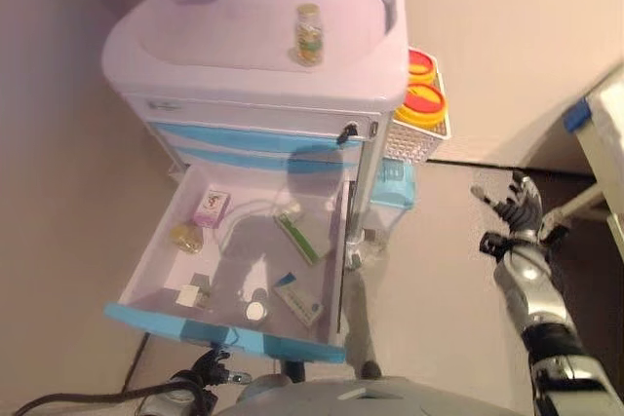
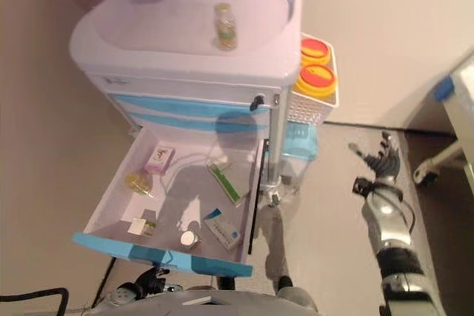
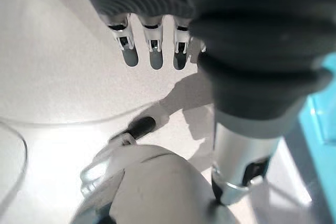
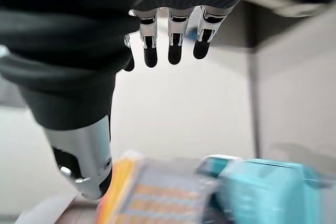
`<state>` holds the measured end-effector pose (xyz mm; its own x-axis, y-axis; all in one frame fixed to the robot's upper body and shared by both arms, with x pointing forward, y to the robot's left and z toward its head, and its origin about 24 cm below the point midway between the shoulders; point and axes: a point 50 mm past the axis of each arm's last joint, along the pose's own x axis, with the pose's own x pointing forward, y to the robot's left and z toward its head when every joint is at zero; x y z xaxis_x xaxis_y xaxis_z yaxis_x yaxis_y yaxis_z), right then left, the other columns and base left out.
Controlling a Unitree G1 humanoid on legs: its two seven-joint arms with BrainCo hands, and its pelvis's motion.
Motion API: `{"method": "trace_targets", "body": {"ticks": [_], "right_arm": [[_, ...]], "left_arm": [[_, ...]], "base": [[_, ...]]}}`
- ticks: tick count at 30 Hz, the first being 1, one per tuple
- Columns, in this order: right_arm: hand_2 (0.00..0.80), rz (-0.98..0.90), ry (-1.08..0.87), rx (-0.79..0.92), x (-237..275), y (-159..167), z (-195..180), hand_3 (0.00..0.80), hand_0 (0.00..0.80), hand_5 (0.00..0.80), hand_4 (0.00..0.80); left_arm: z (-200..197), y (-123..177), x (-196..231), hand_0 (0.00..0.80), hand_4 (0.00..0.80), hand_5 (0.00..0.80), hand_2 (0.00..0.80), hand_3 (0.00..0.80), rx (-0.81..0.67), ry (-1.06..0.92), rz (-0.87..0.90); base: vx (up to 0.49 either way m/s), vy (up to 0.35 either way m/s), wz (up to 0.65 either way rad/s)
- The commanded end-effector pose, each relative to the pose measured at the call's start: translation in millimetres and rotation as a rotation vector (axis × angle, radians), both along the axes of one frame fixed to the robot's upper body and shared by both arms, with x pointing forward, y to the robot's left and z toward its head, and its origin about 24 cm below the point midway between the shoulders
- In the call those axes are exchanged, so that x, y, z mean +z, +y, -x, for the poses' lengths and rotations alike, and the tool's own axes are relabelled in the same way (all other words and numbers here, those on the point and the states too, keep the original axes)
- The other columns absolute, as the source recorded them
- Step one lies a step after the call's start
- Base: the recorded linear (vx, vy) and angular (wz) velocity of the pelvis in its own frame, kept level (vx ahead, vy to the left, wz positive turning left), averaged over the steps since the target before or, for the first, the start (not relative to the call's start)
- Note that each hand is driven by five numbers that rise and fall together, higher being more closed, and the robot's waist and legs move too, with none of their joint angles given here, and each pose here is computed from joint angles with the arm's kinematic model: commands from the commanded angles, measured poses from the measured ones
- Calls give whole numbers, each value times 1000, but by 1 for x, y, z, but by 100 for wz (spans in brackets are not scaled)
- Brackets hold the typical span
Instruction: Open the drawer and pick up the medicine
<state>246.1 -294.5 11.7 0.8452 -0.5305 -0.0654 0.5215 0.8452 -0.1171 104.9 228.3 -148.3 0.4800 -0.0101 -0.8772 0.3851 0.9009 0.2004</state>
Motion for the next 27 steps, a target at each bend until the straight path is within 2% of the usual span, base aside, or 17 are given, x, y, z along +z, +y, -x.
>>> {"method": "trace_targets", "body": {"ticks": [1,8,15,21,25,27], "right_arm": [[0,9,-202,8,22,6,-13,0,0,0,0],[0,67,58,-38,-39,1,30,0,0,0,0],[0,227,302,80,-65,-8,53,0,0,0,0],[0,272,371,195,-68,-6,50,0,0,0,0],[0,301,344,262,-58,-2,37,0,0,0,0],[0,324,323,293,-51,0,30,0,0,0,0]], "left_arm": [[-46,-25,16,0,0,0,0,0,-195,-204,-19],[-69,-19,38,0,0,0,0,0,-312,-344,-109],[-110,-5,78,0,0,0,0,0,-361,-497,-144],[-168,21,147,0,0,0,0,0,-330,-671,-199],[-211,47,222,0,0,0,0,0,-305,-814,-263],[-229,64,265,0,0,0,0,0,-233,-898,-283]], "base": [[-46,22,-24],[16,23,-14],[-35,57,-23],[-20,55,-29],[-3,54,-19],[7,98,-23]]}}
